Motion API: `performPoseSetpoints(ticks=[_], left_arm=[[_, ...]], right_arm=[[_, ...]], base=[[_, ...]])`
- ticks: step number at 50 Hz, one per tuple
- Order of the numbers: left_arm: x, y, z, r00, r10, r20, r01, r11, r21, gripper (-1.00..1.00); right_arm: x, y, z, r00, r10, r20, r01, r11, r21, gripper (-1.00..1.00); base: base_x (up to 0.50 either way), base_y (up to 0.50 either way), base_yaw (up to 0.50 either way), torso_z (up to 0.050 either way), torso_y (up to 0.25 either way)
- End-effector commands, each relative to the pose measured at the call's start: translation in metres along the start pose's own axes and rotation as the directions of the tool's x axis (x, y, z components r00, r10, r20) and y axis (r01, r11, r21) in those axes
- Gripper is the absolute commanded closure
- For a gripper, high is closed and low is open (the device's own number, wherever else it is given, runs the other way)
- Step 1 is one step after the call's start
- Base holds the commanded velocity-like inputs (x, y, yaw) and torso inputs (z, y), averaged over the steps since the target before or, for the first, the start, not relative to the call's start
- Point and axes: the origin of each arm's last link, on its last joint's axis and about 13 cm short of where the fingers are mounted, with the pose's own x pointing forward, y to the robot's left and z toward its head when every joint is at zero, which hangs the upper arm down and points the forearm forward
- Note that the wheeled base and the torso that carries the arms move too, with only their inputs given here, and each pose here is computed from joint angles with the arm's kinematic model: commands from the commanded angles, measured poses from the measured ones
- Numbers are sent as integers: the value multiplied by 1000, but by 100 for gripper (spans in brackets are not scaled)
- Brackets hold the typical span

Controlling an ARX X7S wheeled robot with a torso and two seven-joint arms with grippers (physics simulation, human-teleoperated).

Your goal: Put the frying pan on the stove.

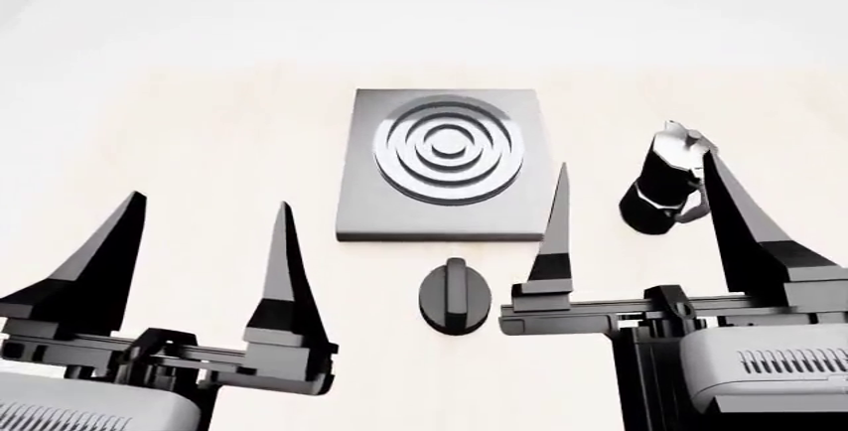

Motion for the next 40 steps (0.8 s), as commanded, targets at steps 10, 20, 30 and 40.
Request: performPoseSetpoints(ticks=[10,20,30,40], left_arm=[[-1,-1,2,1000,-10,-7,10,999,-44,-100],[-1,-1,2,1000,-10,-7,10,999,-42,-100],[-1,-1,2,1000,-9,-6,9,999,-41,-100],[-1,0,1,1000,-9,-4,9,999,-42,-100]], right_arm=[[0,0,-4,998,-9,-61,0,989,-147,-100],[-3,-1,-3,998,-41,-42,36,992,-119,-100],[-3,-2,-3,998,-48,-40,45,997,-67,-100],[-3,-2,-2,998,-42,-38,39,997,-66,-100]], base=[[0,0,0,10,-71],[0,0,0,0,0],[-11,0,-381,0,0],[-65,5,-500,0,0]])
